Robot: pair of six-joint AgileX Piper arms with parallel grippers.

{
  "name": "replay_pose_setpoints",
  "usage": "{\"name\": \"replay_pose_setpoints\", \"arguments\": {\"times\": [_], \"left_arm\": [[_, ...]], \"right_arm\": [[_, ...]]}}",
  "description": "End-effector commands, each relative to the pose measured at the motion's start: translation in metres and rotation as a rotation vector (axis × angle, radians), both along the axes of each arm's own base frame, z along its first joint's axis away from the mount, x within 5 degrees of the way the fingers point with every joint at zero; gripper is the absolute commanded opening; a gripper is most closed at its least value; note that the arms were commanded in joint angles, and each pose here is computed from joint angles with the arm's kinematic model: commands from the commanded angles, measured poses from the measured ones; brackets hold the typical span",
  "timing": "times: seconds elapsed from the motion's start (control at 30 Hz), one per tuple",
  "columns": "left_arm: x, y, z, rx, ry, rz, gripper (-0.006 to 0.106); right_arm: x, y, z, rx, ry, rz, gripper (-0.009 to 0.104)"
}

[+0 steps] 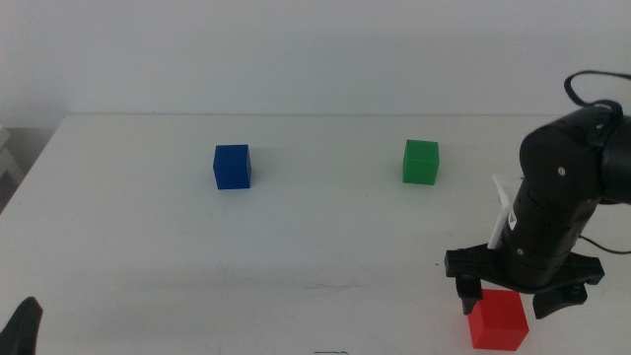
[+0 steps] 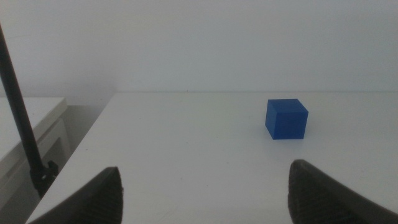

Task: Stack red cubes first, then green, then blue cubes in a specific spot.

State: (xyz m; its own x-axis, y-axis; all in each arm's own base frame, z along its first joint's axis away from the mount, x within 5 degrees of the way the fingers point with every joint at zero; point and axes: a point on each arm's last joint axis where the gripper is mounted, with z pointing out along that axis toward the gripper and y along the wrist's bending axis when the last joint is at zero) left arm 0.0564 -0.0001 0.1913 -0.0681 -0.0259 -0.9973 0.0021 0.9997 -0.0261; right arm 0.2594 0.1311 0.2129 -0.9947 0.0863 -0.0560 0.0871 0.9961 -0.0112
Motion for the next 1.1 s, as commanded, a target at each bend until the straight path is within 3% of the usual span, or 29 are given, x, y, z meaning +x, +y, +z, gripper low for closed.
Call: {"name": "replay_pose_setpoints", "arguments": {"times": [0.0,0.23,0.37,0.47,0.6,0.63,0.8,0.93,1.07], "left_arm": [[-0.001,0.000,0.009,-0.015,-0.098,-0.004,0.088],[-0.001,0.000,0.009,-0.015,-0.098,-0.004,0.088],[-0.001,0.000,0.009,-0.015,-0.098,-0.004,0.088],[-0.001,0.000,0.009,-0.015,-0.098,-0.004,0.088],[-0.001,0.000,0.009,-0.015,-0.098,-0.004,0.088],[-0.001,0.000,0.009,-0.015,-0.098,-0.004,0.088],[-0.001,0.000,0.009,-0.015,-0.098,-0.004,0.088],[-0.001,0.000,0.009,-0.015,-0.098,-0.004,0.088],[-0.001,0.000,0.009,-0.015,-0.098,-0.004,0.088]], "right_arm": [[0.001,-0.001,0.011,0.018,-0.076,0.015,0.091],[0.006,0.000,-0.007,0.001,-0.077,0.027,0.090],[0.010,-0.001,-0.015,-0.014,-0.071,0.042,0.082],[0.012,-0.002,-0.018,-0.035,-0.079,0.054,0.059],[0.014,-0.001,-0.014,-0.033,-0.094,0.068,0.003],[0.015,0.000,-0.010,-0.037,-0.091,0.072,-0.001],[0.023,0.029,0.031,-0.049,-0.128,0.101,-0.001],[0.042,0.066,0.056,-0.013,-0.199,0.143,-0.001],[0.052,0.114,0.058,0.026,-0.161,0.181,-0.001]]}}
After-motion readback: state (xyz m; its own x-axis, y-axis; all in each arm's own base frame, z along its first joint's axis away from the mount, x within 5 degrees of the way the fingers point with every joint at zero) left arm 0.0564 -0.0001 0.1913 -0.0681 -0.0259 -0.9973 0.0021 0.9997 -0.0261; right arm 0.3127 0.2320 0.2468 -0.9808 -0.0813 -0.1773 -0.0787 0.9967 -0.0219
